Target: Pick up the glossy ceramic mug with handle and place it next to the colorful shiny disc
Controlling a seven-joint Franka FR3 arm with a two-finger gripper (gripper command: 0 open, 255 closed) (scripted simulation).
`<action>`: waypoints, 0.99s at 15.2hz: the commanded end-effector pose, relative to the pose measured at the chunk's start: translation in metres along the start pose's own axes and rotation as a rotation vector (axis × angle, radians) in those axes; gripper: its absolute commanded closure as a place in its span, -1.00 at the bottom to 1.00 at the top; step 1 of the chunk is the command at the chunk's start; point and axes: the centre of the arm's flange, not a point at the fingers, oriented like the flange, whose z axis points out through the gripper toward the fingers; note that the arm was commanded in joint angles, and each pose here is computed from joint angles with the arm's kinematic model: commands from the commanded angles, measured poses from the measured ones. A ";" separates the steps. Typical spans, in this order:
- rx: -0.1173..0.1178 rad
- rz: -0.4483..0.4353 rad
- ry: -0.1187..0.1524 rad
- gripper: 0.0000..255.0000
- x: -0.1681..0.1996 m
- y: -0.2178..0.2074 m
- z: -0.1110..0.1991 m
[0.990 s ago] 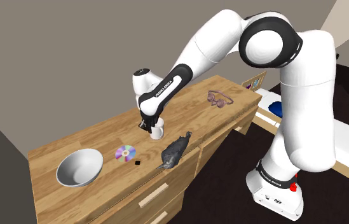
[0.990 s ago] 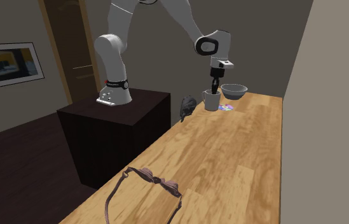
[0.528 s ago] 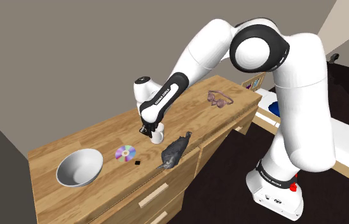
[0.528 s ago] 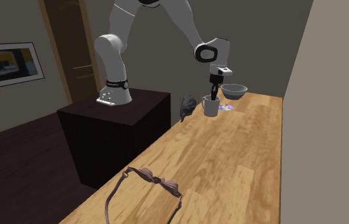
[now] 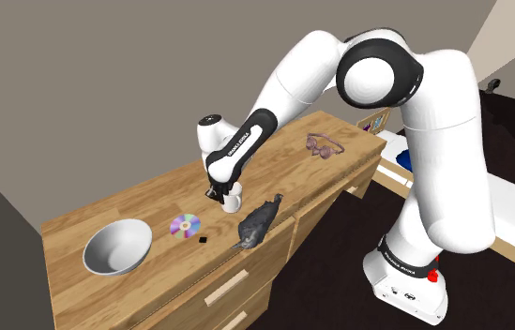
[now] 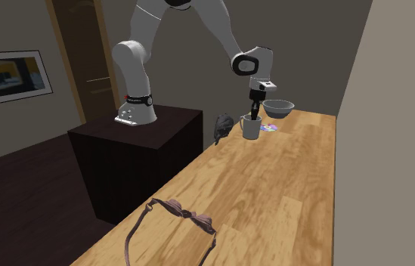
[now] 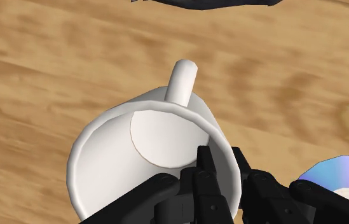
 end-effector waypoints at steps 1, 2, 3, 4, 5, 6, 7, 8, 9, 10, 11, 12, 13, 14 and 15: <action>0.000 0.000 0.000 -1.00 0.000 0.000 0.000; 0.000 0.000 0.000 -1.00 0.000 0.000 0.000; 0.000 0.000 0.000 -1.00 0.000 0.000 0.000; 0.000 0.000 0.000 -1.00 0.000 0.000 0.000; 0.000 0.000 0.000 -1.00 0.000 0.000 0.000; 0.000 0.000 0.000 -1.00 0.000 0.000 0.000; 0.000 0.000 0.000 -1.00 0.000 0.000 -0.013; 0.000 0.000 0.000 -1.00 0.000 0.000 -0.027; 0.000 0.000 0.000 -1.00 0.000 0.000 -0.040; 0.000 0.000 0.000 -1.00 0.000 0.000 -0.050; 0.000 0.000 0.000 -1.00 0.000 0.000 -0.050; 0.000 0.000 0.000 -1.00 0.000 0.000 -0.050; 0.000 0.000 0.000 -1.00 0.000 0.000 -0.050; 0.000 0.000 0.000 -1.00 0.000 0.000 -0.050; 0.000 0.000 0.000 -1.00 0.000 0.000 -0.050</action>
